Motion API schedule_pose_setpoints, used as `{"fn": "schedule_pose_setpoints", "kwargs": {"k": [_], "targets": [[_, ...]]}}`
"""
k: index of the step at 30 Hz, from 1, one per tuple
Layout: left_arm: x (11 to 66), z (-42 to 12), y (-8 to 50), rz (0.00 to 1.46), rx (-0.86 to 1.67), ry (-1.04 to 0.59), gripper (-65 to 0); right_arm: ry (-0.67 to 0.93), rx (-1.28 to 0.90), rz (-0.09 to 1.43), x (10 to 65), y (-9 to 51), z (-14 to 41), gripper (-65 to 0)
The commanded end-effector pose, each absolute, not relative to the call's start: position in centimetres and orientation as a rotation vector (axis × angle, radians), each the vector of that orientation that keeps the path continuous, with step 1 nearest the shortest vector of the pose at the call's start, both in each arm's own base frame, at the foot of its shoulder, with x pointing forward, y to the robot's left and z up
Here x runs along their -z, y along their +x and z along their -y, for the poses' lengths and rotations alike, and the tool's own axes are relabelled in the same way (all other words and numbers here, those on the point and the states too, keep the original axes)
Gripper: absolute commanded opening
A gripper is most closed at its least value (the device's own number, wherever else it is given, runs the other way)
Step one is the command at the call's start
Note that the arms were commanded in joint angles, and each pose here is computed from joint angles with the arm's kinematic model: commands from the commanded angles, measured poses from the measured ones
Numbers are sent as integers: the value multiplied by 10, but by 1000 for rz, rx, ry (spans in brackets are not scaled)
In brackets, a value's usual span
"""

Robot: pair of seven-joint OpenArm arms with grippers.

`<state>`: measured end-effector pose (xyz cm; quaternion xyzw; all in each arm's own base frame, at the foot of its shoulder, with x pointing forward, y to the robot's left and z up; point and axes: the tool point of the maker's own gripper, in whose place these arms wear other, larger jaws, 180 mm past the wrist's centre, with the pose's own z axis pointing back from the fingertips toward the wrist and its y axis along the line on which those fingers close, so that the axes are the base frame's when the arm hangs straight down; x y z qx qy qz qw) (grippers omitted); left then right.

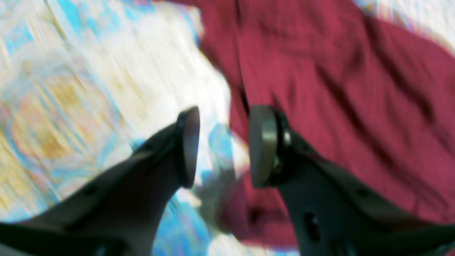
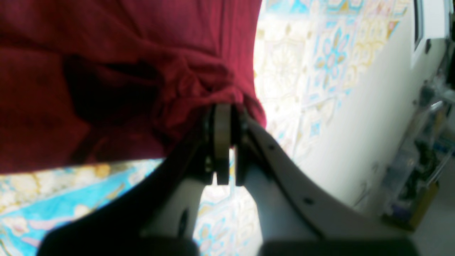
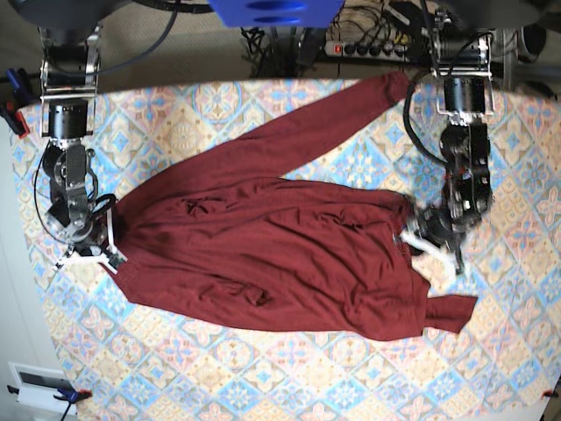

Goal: Layout the t-shirt on the table in an organized manner, then fold the t-shirt properly
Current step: 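Grasp the shirt body with the left gripper and pull it toward the sleeve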

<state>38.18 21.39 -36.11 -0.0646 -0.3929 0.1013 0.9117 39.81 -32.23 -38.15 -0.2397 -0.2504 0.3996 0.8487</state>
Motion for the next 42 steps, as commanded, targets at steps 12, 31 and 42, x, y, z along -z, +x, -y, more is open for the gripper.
{"fn": "schedule_pose_setpoints", "kwargs": {"k": [12, 31, 42], "targets": [[379, -218, 348, 782, -194, -106, -436, -554, -827, 560, 360, 410, 334, -650], [407, -208, 341, 737, -97, -47, -440, -573, -819, 535, 359, 408, 338, -650], [410, -187, 315, 685, 147, -120, -647, -573, -820, 530, 359, 407, 338, -650]]}}
